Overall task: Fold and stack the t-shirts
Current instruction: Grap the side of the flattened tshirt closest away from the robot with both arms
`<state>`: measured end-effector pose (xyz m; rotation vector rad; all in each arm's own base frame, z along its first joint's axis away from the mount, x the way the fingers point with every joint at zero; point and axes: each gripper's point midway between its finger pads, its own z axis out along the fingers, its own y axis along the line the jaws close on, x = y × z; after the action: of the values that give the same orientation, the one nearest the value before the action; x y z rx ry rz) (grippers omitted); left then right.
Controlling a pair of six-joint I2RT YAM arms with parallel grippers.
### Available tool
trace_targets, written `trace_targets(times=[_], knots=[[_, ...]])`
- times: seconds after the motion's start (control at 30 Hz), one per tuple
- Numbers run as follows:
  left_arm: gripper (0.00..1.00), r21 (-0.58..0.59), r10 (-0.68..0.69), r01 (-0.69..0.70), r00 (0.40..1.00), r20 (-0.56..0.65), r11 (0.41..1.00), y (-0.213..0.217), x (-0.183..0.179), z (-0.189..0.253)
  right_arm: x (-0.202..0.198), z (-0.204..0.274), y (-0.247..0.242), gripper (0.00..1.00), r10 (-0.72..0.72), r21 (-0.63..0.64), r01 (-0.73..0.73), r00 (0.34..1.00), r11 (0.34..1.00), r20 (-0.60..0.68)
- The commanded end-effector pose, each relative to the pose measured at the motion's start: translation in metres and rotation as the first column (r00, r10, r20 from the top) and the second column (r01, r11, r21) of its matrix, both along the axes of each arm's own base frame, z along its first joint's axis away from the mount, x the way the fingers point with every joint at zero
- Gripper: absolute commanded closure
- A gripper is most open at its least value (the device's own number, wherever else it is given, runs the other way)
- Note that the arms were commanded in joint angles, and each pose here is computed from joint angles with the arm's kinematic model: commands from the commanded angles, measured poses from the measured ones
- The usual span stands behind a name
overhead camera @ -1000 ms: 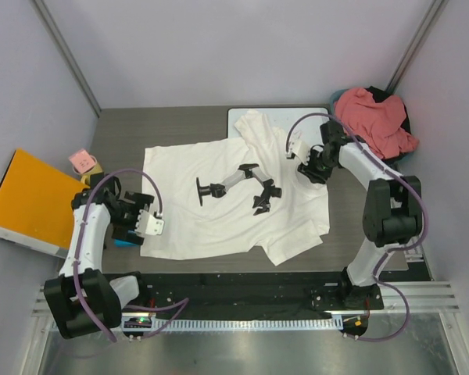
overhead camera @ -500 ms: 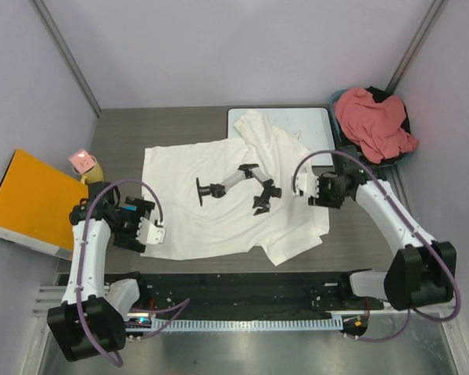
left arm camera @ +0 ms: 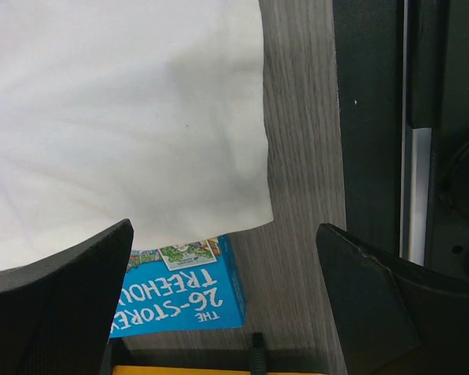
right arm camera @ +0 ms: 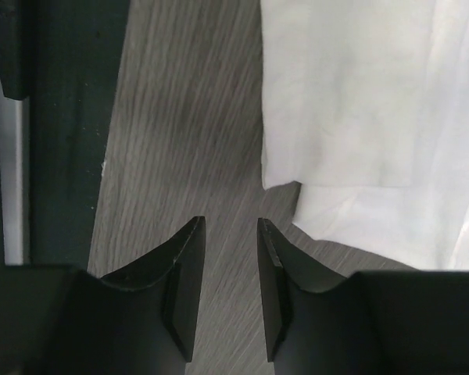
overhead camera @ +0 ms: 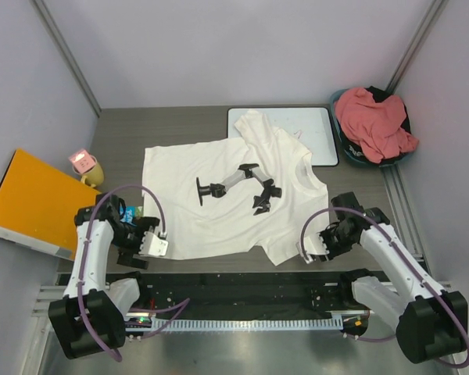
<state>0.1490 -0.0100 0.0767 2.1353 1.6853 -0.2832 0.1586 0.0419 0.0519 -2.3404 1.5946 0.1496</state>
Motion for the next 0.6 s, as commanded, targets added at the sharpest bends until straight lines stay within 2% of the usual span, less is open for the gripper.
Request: trace_targets(times=[0.0, 0.07, 0.17, 0.3, 0.57], knots=[[0.00, 0.005, -0.477, 0.480, 0.871, 0.119, 0.877, -0.020, -0.021, -0.003, -0.012, -0.009, 0.011, 0.64, 0.091, 0.045, -0.092, 0.996, 0.995, 0.026], [0.00, 0.015, -0.492, 0.494, 0.860, 0.134, 0.869, -0.022, -0.023, -0.014, -0.002, -0.011, 0.015, 0.70, 0.090, 0.058, -0.095, 0.992, 0.994, 0.084], [0.00, 0.053, -0.491, 0.490, 0.854, 0.173, 0.870, -0.021, -0.022, -0.034, 0.007, -0.017, 0.016, 0.73, 0.062, 0.066, -0.071, 0.989, 0.995, 0.137], [0.00, 0.095, -0.483, 0.475, 0.847, 0.220, 0.875, -0.020, -0.019, -0.053, 0.015, -0.018, 0.015, 0.75, 0.012, 0.069, -0.021, 0.991, 0.997, 0.137], [0.04, 0.076, -0.470, 0.463, 0.871, 0.146, 0.883, -0.017, -0.033, -0.053, 0.015, -0.017, 0.014, 0.78, 0.016, 0.057, -0.023, 0.991, 0.998, 0.133]])
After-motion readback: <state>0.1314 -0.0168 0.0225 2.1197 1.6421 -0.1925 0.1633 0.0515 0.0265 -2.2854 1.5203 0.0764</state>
